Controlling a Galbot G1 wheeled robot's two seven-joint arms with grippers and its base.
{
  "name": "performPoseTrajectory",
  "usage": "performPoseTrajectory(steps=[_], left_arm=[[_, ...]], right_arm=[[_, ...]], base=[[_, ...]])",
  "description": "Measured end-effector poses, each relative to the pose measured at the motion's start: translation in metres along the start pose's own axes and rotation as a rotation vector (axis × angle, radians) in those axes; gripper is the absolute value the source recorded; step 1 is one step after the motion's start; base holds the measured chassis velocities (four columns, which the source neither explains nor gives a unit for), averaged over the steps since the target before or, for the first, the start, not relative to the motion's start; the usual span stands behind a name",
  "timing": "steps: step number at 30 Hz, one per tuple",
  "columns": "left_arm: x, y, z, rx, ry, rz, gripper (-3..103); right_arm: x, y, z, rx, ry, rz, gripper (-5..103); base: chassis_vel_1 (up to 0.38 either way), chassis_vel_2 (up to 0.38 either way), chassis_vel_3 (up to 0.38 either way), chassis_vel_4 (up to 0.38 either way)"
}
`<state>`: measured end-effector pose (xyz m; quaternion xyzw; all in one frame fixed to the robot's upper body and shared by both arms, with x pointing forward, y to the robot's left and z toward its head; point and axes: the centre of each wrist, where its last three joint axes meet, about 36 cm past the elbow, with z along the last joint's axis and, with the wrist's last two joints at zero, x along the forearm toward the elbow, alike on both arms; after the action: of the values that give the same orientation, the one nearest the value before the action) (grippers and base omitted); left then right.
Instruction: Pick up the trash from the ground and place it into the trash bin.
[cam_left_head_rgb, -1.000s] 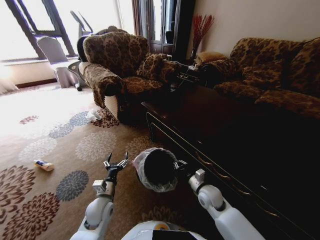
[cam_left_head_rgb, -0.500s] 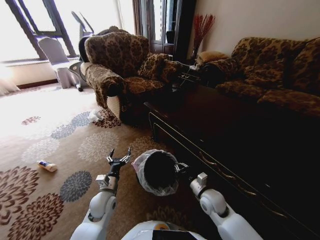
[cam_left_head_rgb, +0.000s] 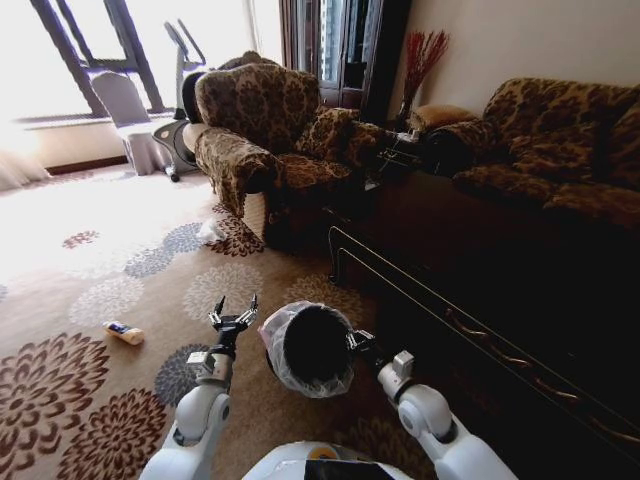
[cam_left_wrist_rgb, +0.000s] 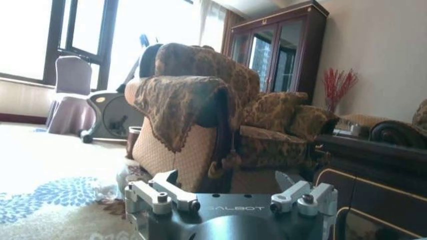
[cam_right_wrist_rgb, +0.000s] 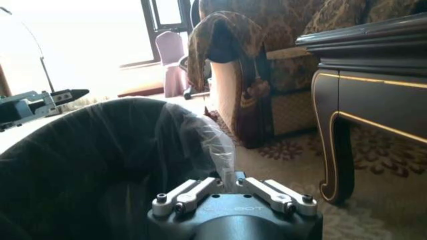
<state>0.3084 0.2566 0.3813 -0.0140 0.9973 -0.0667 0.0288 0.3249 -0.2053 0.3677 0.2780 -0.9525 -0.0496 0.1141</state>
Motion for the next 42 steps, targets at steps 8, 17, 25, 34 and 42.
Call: performPoseTrajectory(steps=[8,17,25,34,42], left_arm=[[0.0017,0.0005,-0.0009,0.001,-0.004,-0.008,99],[0.002,0.0025,-0.0022,-0.003,-0.008,-0.013,99],[0.0023,0.0019,-0.0035,-0.005,-0.009,-0.011,99],[0.0039,0.0017,-0.004,-0.008,-0.006,-0.007,99],[0.0057,0.0015,-0.0032,-0.011,-0.011,-0.006,98]], right_arm=[[0.0015,-0.0008,-0.0003,0.001,-0.011,0.0,4],[0.0013,0.0018,-0.001,-0.008,-0.024,-0.004,4],[0.003,0.0011,-0.0012,-0.009,-0.035,0.002,4],[0.0047,0.0025,-0.0011,-0.013,-0.039,0.004,4],[0.0069,0.0033,0.0,-0.016,-0.038,0.003,4]], base=[[-0.014,0.001,0.05,0.04],[0.073,0.082,0.057,0.054],[0.101,0.104,0.115,0.107],[0.13,0.119,0.124,0.119],[0.126,0.133,0.136,0.133]])
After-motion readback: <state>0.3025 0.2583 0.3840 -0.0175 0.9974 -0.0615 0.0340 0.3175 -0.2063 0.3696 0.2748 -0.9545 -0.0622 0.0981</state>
